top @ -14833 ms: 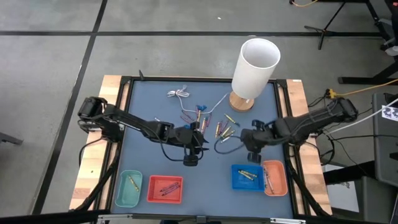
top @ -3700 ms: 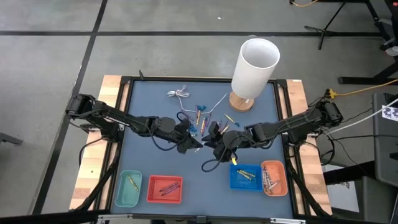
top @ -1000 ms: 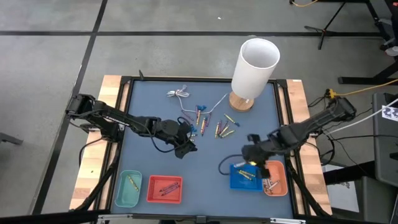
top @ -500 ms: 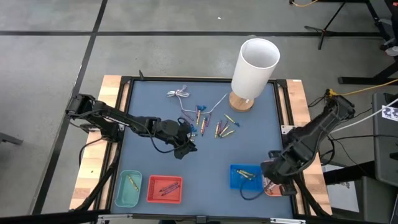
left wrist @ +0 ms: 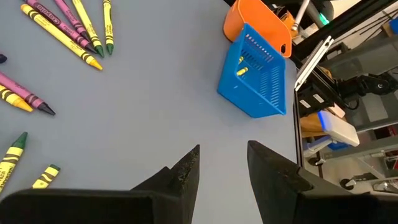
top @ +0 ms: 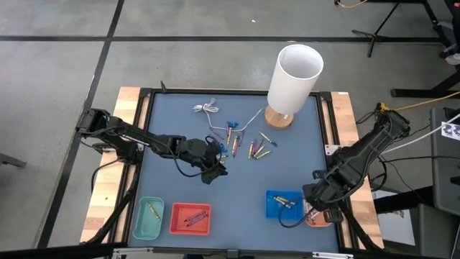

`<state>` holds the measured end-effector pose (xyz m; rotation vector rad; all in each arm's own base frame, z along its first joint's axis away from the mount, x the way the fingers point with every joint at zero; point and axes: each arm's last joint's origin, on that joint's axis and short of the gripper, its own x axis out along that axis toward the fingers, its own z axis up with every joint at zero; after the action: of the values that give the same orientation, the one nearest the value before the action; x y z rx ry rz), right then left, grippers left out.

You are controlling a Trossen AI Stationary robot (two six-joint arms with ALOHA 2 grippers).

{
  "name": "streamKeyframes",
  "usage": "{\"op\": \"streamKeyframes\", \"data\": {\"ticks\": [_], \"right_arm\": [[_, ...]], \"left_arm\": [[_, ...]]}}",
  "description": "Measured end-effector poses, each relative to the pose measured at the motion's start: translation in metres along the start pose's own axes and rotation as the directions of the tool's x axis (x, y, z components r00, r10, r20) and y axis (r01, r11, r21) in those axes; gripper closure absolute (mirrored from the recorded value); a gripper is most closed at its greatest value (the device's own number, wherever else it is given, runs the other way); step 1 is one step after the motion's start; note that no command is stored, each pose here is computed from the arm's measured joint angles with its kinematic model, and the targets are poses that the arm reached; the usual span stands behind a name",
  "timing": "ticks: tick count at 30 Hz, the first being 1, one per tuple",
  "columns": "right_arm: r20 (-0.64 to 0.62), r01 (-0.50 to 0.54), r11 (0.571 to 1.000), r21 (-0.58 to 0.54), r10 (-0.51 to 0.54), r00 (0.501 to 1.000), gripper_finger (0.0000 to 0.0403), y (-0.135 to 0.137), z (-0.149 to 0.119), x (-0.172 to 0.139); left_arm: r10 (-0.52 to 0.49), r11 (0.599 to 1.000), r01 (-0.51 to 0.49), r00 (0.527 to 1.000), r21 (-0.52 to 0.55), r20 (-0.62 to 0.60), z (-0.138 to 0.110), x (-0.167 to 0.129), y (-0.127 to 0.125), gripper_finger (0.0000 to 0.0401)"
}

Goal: Sort crayons
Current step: Put the gray crayon into the orange bin

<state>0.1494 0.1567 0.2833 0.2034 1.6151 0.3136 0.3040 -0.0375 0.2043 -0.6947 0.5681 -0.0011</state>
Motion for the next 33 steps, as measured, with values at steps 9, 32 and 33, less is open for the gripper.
{"op": "streamKeyframes", "data": {"ticks": [9,32,33], "right_arm": [[0.002,0.047,0.998,-0.044,-0.047,0.999,0.0363,-0.003,-0.001,0.0],[-0.154,0.206,0.979,-0.003,-0.204,0.967,0.0363,-0.006,0.005,0.022],[-0.155,0.214,0.977,-0.004,-0.212,0.965,0.0363,-0.006,0.006,0.023]], "left_arm": [[0.001,1.0,-0.001,1.0,0.0,-0.001,0.0,0.0,0.0,0.0282],[0.02,1.0,-0.019,1.0,0.003,-0.022,-0.002,0.0,0.002,0.0282],[0.019,1.0,-0.019,1.0,0.021,-0.022,-0.002,0.0,0.002,0.0282]]}}
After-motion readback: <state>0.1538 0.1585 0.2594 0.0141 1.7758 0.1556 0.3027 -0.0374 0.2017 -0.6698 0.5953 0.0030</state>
